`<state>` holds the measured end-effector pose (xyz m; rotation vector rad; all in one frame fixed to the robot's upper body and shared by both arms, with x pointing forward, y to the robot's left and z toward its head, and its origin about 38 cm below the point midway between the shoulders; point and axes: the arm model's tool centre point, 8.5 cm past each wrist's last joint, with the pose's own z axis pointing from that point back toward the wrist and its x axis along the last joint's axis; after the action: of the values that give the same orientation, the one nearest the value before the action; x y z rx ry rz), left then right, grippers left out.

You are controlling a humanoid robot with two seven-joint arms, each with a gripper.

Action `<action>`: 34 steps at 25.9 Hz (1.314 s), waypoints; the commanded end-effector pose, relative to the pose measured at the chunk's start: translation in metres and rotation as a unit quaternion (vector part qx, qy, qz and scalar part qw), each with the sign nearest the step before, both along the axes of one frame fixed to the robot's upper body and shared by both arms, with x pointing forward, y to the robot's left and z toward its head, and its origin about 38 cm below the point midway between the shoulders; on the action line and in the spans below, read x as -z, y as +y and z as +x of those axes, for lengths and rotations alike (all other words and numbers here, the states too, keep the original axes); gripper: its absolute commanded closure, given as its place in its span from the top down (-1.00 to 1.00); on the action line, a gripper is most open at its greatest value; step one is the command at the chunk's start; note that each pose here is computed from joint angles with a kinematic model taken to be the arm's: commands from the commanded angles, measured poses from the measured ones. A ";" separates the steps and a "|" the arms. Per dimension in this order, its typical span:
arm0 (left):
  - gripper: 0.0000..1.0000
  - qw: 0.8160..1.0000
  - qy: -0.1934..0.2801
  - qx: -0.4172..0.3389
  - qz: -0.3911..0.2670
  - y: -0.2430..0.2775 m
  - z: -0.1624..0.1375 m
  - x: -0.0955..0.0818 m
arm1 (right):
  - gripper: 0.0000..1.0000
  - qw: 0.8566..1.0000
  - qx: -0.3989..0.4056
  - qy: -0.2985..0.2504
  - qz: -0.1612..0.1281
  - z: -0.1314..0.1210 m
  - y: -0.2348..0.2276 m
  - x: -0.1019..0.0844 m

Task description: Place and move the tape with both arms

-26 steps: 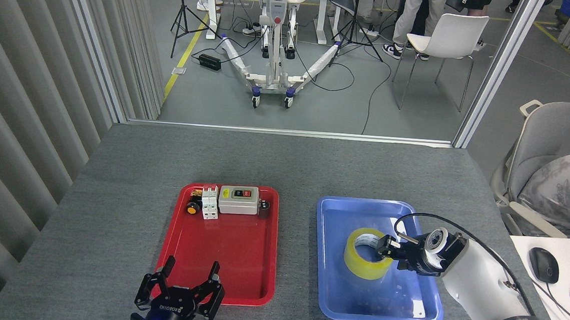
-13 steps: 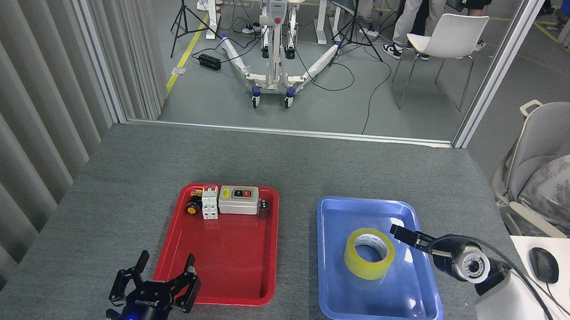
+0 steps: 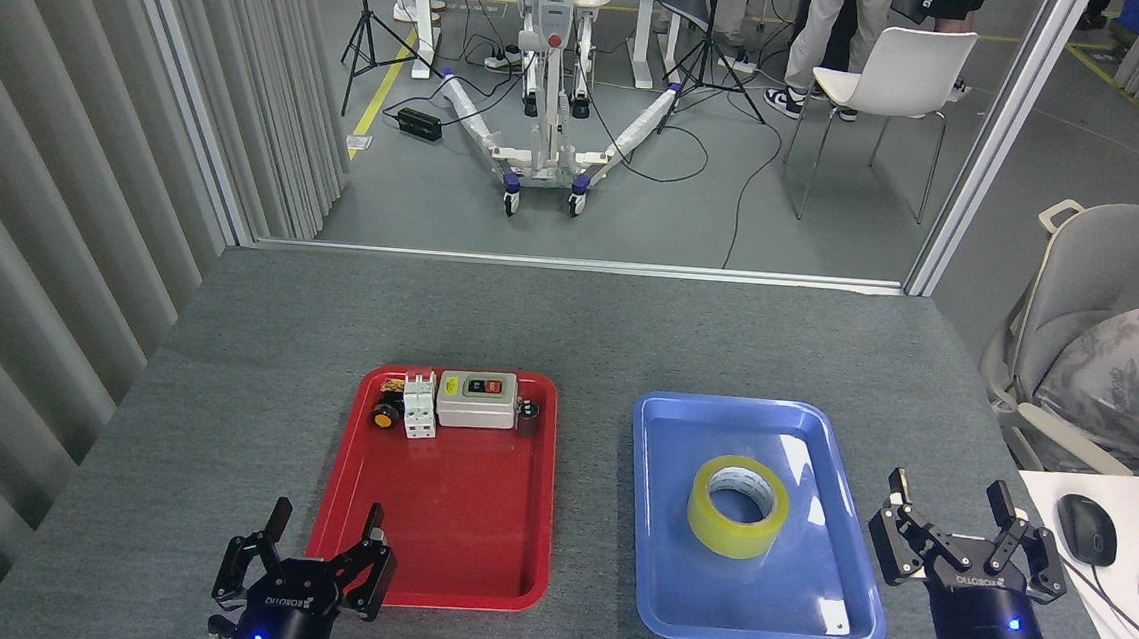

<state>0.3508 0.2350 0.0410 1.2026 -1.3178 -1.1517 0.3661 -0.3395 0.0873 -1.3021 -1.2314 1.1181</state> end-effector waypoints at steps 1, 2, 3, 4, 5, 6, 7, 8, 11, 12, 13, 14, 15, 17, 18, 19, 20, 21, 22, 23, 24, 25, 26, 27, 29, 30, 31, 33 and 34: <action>0.99 1.000 -0.001 0.000 0.002 0.002 0.000 -0.001 | 0.98 0.999 -0.013 0.030 -0.028 -0.016 0.013 0.018; 0.99 1.000 -0.001 0.000 0.002 0.002 0.001 -0.001 | 0.98 0.998 -0.023 0.051 -0.015 -0.023 0.012 0.026; 0.99 1.000 -0.001 0.000 0.002 0.002 0.001 -0.001 | 0.98 0.997 -0.033 0.070 0.004 -0.030 0.010 0.033; 0.99 1.000 -0.002 0.000 0.002 0.002 0.001 -0.001 | 0.98 0.996 -0.045 0.080 0.016 -0.037 0.007 0.036; 0.99 1.000 -0.002 -0.001 0.002 0.002 0.001 -0.002 | 0.98 0.994 -0.057 0.086 0.024 -0.041 0.006 0.038; 0.99 1.000 -0.002 -0.002 0.002 0.002 0.001 -0.001 | 0.98 0.994 -0.063 0.090 0.025 -0.043 0.005 0.039; 0.99 1.000 -0.002 -0.002 0.002 0.002 0.001 -0.002 | 0.98 0.993 -0.066 0.092 0.021 -0.043 0.005 0.039; 0.99 1.000 -0.002 -0.003 0.001 0.003 0.001 -0.002 | 0.98 0.993 -0.065 0.093 0.020 -0.043 0.004 0.039; 0.99 1.000 -0.001 -0.004 0.000 0.004 0.001 -0.001 | 0.98 0.994 -0.065 0.092 0.015 -0.043 0.001 0.037; 0.99 1.000 0.000 -0.004 -0.002 0.004 0.001 0.000 | 0.98 0.994 -0.064 0.091 0.014 -0.043 0.000 0.036; 0.99 1.000 0.001 -0.004 -0.002 0.004 0.001 0.000 | 0.98 0.994 -0.063 0.091 0.014 -0.043 0.000 0.036; 0.99 1.000 0.001 -0.006 -0.001 0.005 0.001 0.001 | 0.98 0.994 -0.064 0.091 0.014 -0.044 0.000 0.036; 0.99 1.000 0.002 -0.007 -0.001 0.006 0.000 0.001 | 0.98 0.994 -0.068 0.090 0.012 -0.044 0.000 0.035; 0.99 1.000 0.002 -0.009 -0.001 0.007 0.000 0.001 | 0.98 0.994 -0.073 0.086 0.005 -0.045 -0.003 0.030; 0.99 1.000 0.002 -0.010 -0.001 0.008 0.000 0.001 | 0.98 0.994 -0.072 0.083 0.005 -0.044 -0.003 0.029; 0.99 1.000 0.002 -0.010 0.000 0.008 -0.001 0.001 | 0.98 0.994 -0.072 0.081 0.005 -0.044 -0.004 0.028; 0.99 1.000 0.002 -0.009 -0.001 0.008 -0.001 0.001 | 0.98 0.994 -0.072 0.081 0.005 -0.044 -0.004 0.027; 0.99 1.000 0.003 -0.010 -0.001 0.008 -0.001 0.002 | 0.98 0.994 -0.072 0.080 0.005 -0.044 -0.003 0.027; 0.99 1.000 0.003 -0.011 -0.001 0.009 0.000 0.002 | 0.98 0.994 -0.073 0.079 0.005 -0.044 -0.002 0.026; 0.99 1.000 0.003 -0.011 -0.001 0.009 0.000 0.002 | 0.98 0.994 -0.073 0.078 0.006 -0.045 -0.001 0.026; 0.99 1.000 0.003 -0.011 -0.001 0.009 0.000 0.002 | 0.99 0.994 -0.074 0.076 0.009 -0.046 0.001 0.026; 0.99 1.000 0.002 -0.011 -0.002 0.009 0.000 0.001 | 0.99 0.994 -0.073 0.076 0.010 -0.047 0.001 0.026; 0.99 1.000 0.005 -0.010 -0.002 0.009 0.000 0.001 | 0.99 0.994 -0.072 0.080 0.011 -0.050 0.002 0.029; 0.99 1.000 0.006 -0.006 -0.003 0.008 0.001 0.001 | 0.99 0.994 -0.071 0.082 0.012 -0.052 0.002 0.030; 0.99 1.000 0.006 -0.004 -0.003 0.007 0.002 0.000 | 0.99 0.994 -0.071 0.085 0.015 -0.054 0.003 0.033; 0.99 1.000 0.006 -0.003 -0.004 0.007 0.002 0.000 | 0.99 0.994 -0.071 0.085 0.016 -0.054 0.003 0.033; 0.99 1.000 0.006 -0.004 -0.005 0.007 0.002 -0.001 | 0.99 0.994 -0.069 0.085 0.016 -0.054 0.003 0.033; 0.99 1.000 0.015 -0.002 -0.005 0.007 0.002 0.000 | 0.99 0.994 -0.069 0.085 0.017 -0.054 0.004 0.033; 0.99 1.000 0.023 -0.002 -0.005 0.008 0.003 0.001 | 0.99 0.994 -0.069 0.085 0.017 -0.054 0.003 0.033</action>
<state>0.3528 0.2423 0.0412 1.1855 -1.3015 -1.1492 0.3126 -0.3363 0.0549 -1.0878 -1.2233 1.2766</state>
